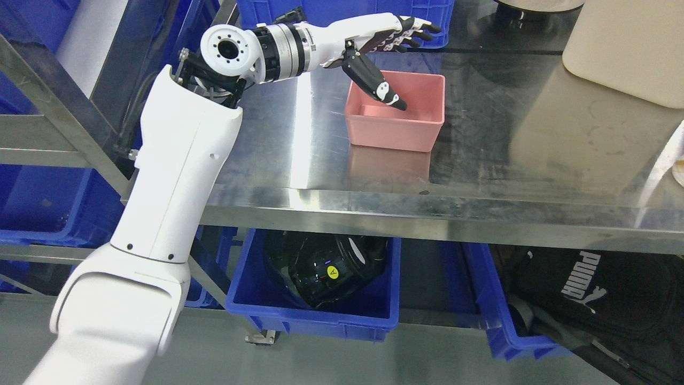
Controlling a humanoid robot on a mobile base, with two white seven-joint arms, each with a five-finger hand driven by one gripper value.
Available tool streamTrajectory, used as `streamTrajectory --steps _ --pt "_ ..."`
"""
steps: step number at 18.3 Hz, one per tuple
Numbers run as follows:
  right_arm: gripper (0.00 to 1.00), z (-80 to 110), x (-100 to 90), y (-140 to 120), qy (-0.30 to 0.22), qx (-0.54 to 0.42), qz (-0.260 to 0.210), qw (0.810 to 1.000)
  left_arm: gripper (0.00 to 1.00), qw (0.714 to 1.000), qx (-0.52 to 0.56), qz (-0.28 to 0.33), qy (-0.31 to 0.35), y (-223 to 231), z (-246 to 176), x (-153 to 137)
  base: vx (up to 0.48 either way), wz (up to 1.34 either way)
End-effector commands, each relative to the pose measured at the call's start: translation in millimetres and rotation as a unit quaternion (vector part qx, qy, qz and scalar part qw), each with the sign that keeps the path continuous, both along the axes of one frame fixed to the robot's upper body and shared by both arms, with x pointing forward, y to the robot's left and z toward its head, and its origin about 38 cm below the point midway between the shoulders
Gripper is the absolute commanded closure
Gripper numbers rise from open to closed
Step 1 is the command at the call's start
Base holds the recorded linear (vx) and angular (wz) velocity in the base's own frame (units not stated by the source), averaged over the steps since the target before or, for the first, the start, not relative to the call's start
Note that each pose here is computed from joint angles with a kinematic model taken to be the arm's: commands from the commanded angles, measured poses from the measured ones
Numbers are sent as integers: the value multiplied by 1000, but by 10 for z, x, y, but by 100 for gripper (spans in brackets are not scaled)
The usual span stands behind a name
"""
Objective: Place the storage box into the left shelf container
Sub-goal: 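Lower the left hand fingers into the pink box and grip its wall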
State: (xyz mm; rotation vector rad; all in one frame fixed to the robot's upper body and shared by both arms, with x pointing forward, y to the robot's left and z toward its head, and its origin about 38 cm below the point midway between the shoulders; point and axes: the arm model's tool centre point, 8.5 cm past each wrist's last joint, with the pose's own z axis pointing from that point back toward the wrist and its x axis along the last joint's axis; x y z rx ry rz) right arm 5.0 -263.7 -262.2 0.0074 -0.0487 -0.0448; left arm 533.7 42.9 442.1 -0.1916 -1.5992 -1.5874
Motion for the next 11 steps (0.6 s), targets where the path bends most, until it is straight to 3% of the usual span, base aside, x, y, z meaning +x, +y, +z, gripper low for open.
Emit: streamTrajectory --steps 1,4,11 --pt "0 19 -102 32 0 78 2 997 1 999 9 -47 -5 34 180 -213 10 0" --pt "0 19 -102 32 0 78 2 997 2 998 25 -57 -15 -41 180 -283 3 0" --pt "0 19 -102 32 0 78 2 997 2 996 83 -9 -25 385 90 -171 0 0"
